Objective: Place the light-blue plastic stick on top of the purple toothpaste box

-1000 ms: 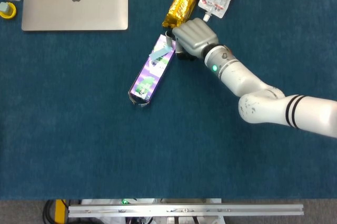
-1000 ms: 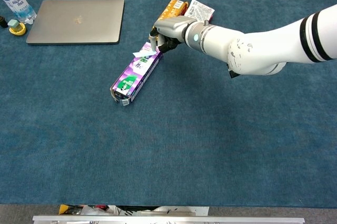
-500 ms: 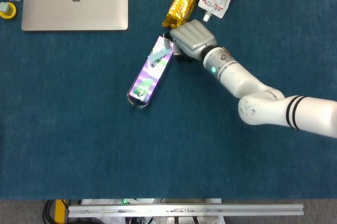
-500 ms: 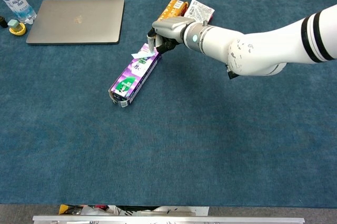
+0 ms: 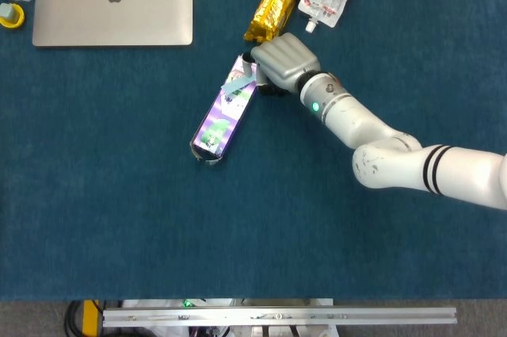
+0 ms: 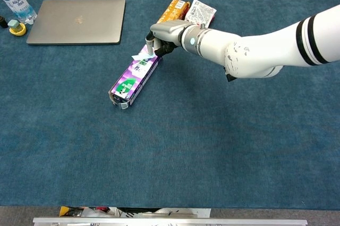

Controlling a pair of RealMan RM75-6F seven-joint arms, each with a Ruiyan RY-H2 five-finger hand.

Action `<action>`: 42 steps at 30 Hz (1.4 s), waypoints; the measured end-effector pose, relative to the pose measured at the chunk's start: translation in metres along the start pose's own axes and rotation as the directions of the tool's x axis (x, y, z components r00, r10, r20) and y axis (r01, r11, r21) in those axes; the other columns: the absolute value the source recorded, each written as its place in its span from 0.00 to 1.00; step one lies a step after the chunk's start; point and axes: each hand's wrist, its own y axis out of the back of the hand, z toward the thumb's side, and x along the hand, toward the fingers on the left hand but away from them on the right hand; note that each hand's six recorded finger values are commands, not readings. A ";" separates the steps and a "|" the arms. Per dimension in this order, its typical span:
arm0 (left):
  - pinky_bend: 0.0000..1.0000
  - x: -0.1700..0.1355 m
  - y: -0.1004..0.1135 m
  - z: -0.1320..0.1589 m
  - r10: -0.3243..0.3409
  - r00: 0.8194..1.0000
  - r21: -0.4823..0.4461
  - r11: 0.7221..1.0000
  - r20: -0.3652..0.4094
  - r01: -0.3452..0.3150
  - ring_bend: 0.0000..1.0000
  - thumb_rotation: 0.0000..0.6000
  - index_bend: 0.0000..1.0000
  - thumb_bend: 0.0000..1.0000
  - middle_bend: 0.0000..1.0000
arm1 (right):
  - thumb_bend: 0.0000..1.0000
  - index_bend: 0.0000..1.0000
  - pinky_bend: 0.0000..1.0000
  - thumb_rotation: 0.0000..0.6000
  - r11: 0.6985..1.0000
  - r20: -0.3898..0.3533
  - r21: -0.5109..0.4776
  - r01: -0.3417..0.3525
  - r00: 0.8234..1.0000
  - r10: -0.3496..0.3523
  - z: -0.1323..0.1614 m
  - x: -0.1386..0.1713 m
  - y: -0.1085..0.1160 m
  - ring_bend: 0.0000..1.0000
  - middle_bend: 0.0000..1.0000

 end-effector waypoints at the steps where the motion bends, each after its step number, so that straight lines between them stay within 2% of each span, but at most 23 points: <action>1: 0.10 0.000 0.000 0.000 0.000 1.000 0.000 1.000 0.001 0.000 0.14 1.00 0.21 0.26 0.14 | 1.00 0.39 1.00 0.71 1.000 -0.003 -0.001 0.001 1.000 -0.001 0.001 0.001 0.001 1.00 1.00; 42: 0.10 0.000 0.004 0.007 0.015 1.000 -0.005 1.000 0.022 -0.015 0.14 1.00 0.21 0.26 0.14 | 1.00 0.39 1.00 0.71 1.000 -0.016 -0.001 -0.005 1.000 0.005 -0.002 0.012 -0.001 1.00 1.00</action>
